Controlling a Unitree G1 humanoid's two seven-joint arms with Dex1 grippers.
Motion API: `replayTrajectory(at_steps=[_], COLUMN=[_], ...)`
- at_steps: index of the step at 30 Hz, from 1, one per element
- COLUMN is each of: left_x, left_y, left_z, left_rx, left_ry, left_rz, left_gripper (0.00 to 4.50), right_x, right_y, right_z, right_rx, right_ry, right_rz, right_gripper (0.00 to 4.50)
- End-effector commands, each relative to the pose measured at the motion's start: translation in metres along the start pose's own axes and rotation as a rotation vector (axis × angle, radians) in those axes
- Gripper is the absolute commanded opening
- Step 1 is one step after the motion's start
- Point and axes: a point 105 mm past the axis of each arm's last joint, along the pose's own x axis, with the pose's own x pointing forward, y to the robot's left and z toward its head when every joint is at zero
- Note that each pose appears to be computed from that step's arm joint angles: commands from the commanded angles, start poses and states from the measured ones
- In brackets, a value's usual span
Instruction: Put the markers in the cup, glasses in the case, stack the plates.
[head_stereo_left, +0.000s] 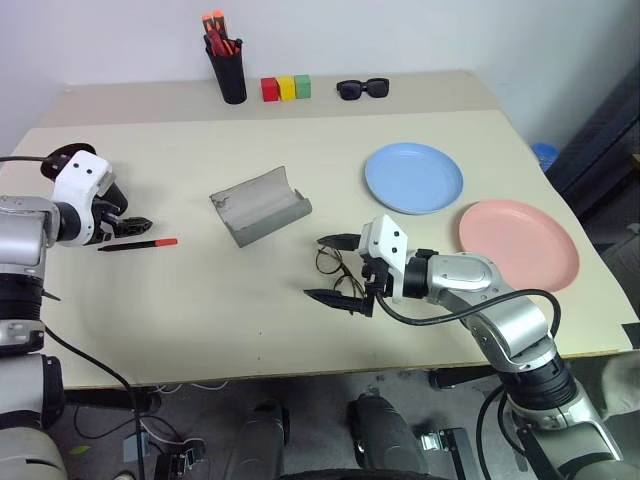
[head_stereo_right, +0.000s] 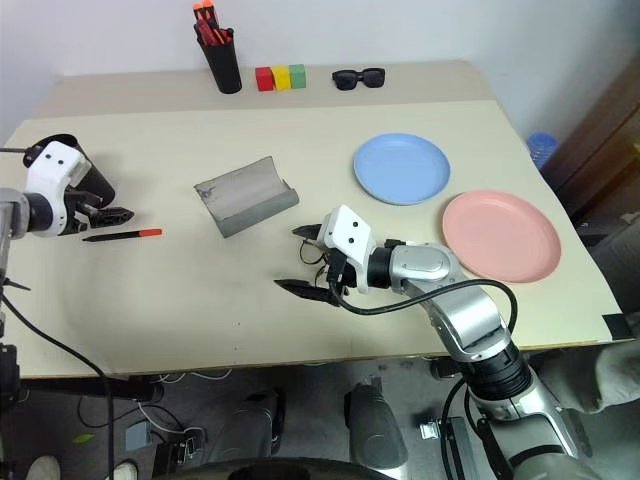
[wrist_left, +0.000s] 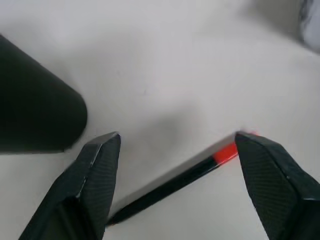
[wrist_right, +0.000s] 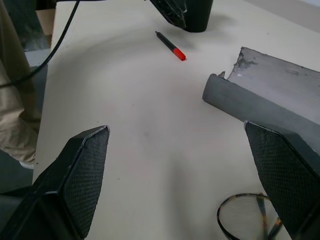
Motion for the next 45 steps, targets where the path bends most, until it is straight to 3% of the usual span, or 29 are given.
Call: replayTrajectory(at_steps=[1,8,13,19,20,21,31,34,43,45], left_x=[-0.01,-0.02,-0.011,-0.002,0.0,0.0,0.016,0.021,0.035,0.037], left_y=[0.01,-0.004,-0.019,-0.026,-0.027,-0.027,-0.045,-0.043,-0.044,-0.046], left_z=[-0.015,-0.03,-0.027,-0.011,-0.009,-0.008,0.003,0.009,-0.001,-0.003], left_rx=[-0.184,-0.586,-0.643,-0.785,-0.791,-0.791,-0.846,-0.863,-0.986,-1.016], left_ry=[0.026,0.002,0.043,0.001,0.013,0.024,0.159,0.143,0.199,0.209], left_rz=[0.202,0.465,0.487,0.506,0.523,0.538,0.579,0.579,0.559,0.549], left_gripper=[3.84,3.84,3.84,3.84,4.41,4.49,4.49,4.49,4.49,3.98], right_x=[-0.002,-0.001,0.003,0.004,0.004,0.004,0.003,0.004,0.005,0.005], right_y=[0.005,0.005,0.005,0.005,0.006,0.006,0.006,0.006,0.005,0.005], right_z=[0.012,0.01,0.01,0.007,0.007,0.007,0.004,0.004,0.003,0.004], right_rx=[-0.042,-0.04,-0.039,-0.033,-0.031,-0.029,-0.021,-0.019,-0.021,-0.022], right_ry=[-0.032,-0.03,-0.033,-0.032,-0.032,-0.032,-0.028,-0.029,-0.032,-0.033], right_rz=[0.013,0.035,0.053,0.052,0.051,0.051,0.035,0.033,0.023,0.021], right_gripper=[4.42,4.42,4.42,4.42,4.42,4.42,4.42,4.42,4.42,4.42])
